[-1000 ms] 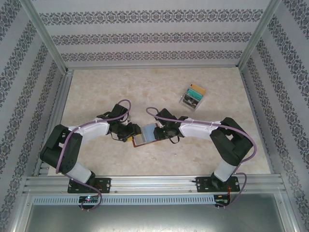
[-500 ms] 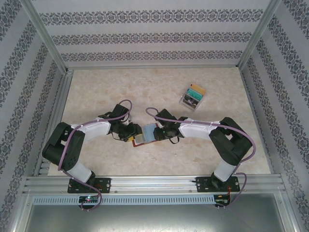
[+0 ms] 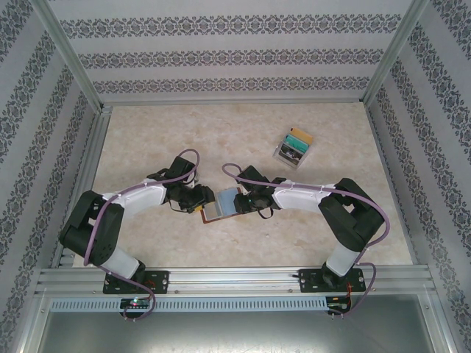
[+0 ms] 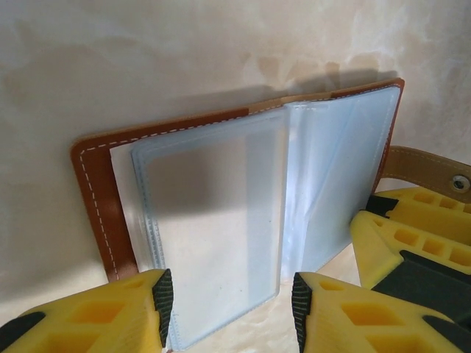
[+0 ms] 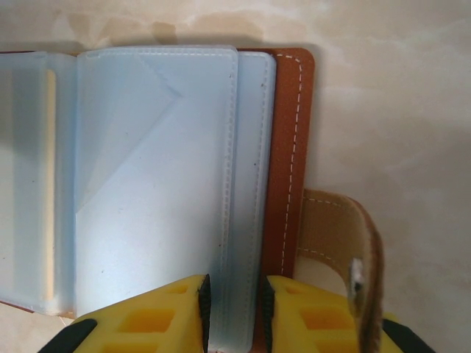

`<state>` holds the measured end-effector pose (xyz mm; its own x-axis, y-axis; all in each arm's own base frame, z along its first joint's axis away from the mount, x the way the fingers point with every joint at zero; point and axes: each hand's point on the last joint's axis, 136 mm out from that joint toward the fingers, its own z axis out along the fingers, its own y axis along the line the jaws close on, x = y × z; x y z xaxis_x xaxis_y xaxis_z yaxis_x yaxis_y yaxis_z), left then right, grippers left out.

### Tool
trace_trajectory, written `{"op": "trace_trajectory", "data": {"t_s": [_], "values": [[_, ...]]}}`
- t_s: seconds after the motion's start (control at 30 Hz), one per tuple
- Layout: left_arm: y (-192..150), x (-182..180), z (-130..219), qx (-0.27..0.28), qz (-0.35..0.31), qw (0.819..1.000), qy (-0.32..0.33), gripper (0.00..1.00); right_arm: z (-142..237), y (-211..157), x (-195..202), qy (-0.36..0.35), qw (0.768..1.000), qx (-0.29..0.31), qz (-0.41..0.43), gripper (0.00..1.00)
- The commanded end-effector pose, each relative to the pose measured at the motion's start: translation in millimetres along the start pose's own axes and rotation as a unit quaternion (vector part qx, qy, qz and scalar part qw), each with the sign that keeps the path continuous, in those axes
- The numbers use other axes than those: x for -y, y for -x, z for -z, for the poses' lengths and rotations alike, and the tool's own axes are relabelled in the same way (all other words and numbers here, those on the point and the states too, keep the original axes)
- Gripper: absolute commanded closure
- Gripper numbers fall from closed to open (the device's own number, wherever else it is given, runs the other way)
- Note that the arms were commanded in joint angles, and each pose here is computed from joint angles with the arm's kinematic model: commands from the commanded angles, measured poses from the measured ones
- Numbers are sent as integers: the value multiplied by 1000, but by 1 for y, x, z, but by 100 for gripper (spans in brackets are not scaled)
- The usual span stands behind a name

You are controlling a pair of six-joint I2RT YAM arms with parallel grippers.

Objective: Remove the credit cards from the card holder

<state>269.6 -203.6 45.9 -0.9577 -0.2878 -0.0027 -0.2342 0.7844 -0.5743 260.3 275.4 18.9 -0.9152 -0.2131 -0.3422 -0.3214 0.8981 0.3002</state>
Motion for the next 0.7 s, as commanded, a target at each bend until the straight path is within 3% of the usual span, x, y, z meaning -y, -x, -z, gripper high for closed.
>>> {"op": "trace_trajectory", "data": {"t_s": [0.0,0.23,0.67], "values": [[-1,5,-5,-9,-13,1000,0,51,-11,-16,2,-7,1000,-26,-6,71],[-5,-5,-12,-18,-5,1000,13,52,-12,-16,2,-7,1000,-27,-5,71],[-2,13,-17,-20,-12,999,-32,52,-15,-19,0,-3,999,-32,-7,71]]}}
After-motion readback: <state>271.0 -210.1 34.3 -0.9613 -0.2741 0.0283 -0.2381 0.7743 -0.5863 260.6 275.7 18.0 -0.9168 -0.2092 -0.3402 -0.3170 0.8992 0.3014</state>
